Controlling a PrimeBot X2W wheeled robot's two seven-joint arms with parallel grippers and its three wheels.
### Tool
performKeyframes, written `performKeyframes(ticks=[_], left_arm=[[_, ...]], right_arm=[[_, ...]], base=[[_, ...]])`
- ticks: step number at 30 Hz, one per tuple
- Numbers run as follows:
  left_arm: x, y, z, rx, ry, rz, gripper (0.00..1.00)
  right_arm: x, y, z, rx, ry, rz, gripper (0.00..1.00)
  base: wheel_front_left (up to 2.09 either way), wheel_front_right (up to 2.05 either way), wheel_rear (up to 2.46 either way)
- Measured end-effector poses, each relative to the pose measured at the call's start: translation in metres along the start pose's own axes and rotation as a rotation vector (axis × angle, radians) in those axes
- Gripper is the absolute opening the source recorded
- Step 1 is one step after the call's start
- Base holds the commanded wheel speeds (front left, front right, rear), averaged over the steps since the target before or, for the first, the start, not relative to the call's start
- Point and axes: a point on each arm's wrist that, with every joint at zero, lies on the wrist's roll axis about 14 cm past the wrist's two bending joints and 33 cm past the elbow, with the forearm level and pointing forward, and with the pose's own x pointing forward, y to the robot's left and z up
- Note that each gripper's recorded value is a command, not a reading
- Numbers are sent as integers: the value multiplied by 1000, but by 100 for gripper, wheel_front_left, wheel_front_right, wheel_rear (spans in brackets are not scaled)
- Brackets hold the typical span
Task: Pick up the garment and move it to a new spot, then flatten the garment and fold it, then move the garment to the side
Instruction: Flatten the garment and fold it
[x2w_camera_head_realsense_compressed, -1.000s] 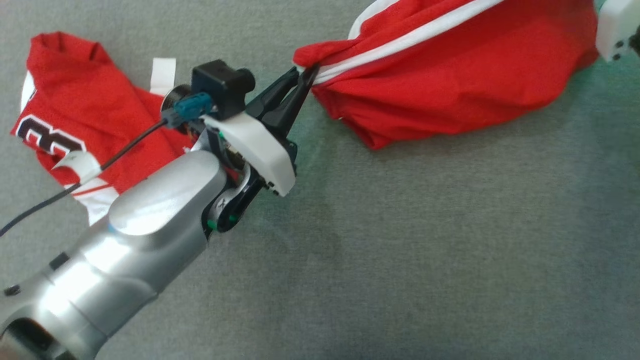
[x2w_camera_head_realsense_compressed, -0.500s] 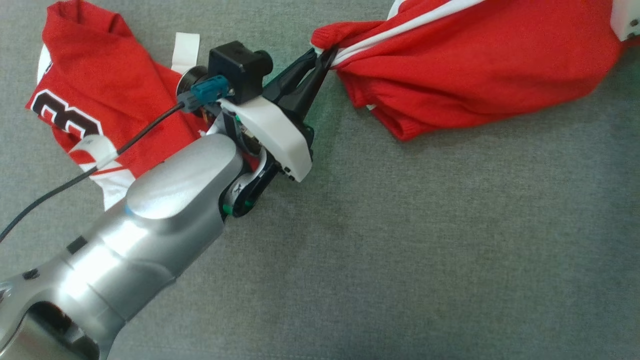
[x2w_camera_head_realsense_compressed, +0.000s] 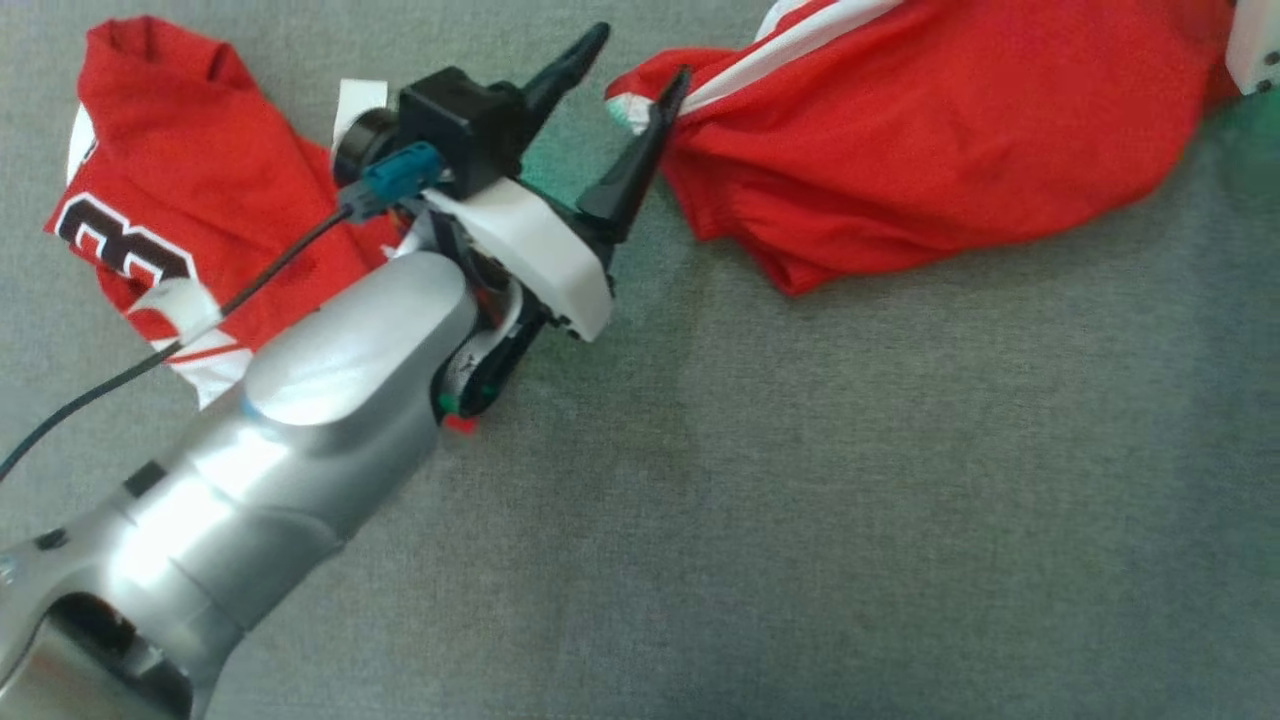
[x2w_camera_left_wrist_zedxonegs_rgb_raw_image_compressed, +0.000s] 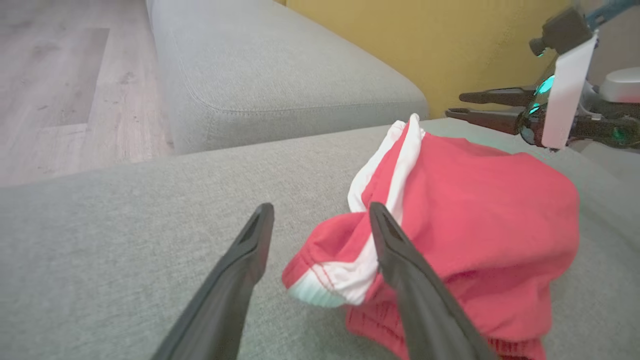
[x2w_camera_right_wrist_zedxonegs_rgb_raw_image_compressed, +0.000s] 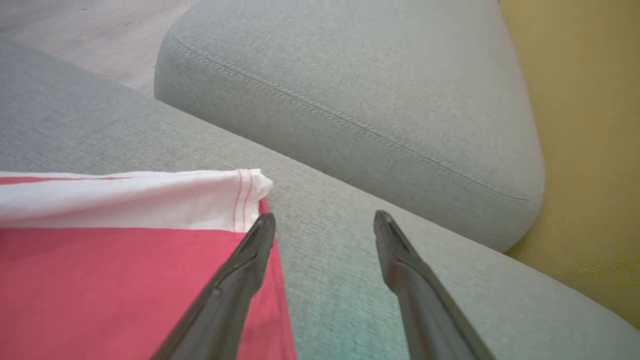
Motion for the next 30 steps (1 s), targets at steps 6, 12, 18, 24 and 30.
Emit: performKeyframes(ticks=[6,12,18,24,30], left_arm=[[-14,6,29,25,-93,48,100],[-37,7,58,-15,-200,107,100],[-61,1,91,-37,-323,156,100],[-86,-3,107,-59,-421,209,100],[-109,-9,100,-99,-491,259,100]], right_arm=[[-29,-20,17,60,-66,-60,100],[-68,-29,33,133,-179,-98,100],[-110,-42,60,210,-316,-144,100],[-151,-34,94,317,-489,-136,100],[-191,-15,87,402,-605,-150,100]], base=[[0,0,0],[0,0,0],[0,0,0],[0,0,0],[0,0,0]])
